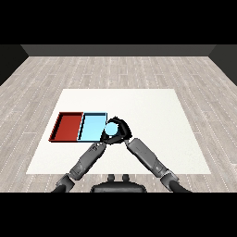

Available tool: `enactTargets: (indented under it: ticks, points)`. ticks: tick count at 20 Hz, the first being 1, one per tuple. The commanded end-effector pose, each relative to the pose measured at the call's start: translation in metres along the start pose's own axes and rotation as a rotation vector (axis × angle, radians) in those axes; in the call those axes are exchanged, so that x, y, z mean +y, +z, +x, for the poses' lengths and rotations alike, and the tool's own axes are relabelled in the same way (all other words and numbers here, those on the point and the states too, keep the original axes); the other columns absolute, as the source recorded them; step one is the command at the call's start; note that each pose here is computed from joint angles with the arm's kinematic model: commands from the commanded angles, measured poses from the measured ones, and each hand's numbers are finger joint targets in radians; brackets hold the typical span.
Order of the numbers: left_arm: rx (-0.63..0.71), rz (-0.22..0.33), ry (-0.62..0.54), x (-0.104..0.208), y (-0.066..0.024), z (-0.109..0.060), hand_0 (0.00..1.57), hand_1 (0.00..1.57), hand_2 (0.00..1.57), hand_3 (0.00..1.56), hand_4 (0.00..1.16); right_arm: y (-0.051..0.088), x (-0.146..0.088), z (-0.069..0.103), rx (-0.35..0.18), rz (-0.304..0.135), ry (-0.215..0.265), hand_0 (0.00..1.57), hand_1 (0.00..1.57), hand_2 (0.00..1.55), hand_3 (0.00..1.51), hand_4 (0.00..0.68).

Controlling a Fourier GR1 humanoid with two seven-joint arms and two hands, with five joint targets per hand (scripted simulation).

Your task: Pick the blue can and put it in the blue box

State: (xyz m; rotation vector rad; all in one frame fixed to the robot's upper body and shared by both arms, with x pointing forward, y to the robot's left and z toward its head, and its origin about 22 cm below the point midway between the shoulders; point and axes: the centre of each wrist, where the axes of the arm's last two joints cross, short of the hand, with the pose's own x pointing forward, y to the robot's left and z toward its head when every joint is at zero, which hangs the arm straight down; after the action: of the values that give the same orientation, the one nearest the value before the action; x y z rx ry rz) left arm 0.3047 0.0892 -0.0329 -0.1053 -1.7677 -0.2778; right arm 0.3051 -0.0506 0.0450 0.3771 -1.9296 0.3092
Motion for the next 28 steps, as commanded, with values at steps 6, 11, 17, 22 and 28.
enactTargets:
  ticks: [6,11,17,22,28]
  points:
    - [-0.032,0.01,-0.012,-0.014,-0.0024,0.016,0.0,0.0,0.0,0.0,0.43,0.005,0.02,-0.005,-0.012,0.017,0.0,1.45,1.45,1.46,1.39,0.59]
    - [-0.055,0.12,-0.026,-0.006,0.0069,0.008,0.95,0.95,0.97,0.85,0.69,0.003,0.02,-0.005,0.004,0.045,-0.047,1.44,1.44,1.45,1.39,0.604]
    - [-0.04,0.098,-0.019,-0.02,0.0036,0.007,0.63,0.63,0.73,0.51,0.66,0.009,0.013,-0.009,-0.005,0.029,-0.07,1.43,1.43,1.45,1.39,0.593]
    - [0.059,0.111,0.09,-0.016,0.0035,0.007,1.48,1.48,1.46,1.37,0.6,0.007,0.001,-0.001,0.012,0.011,-0.072,1.41,1.41,1.45,1.4,0.552]
    - [0.045,0.112,0.092,-0.005,0.0001,-0.002,1.57,1.57,1.52,1.45,1.1,0.001,0.003,0.004,0.048,-0.016,-0.127,0.0,0.0,0.0,0.0,0.0]
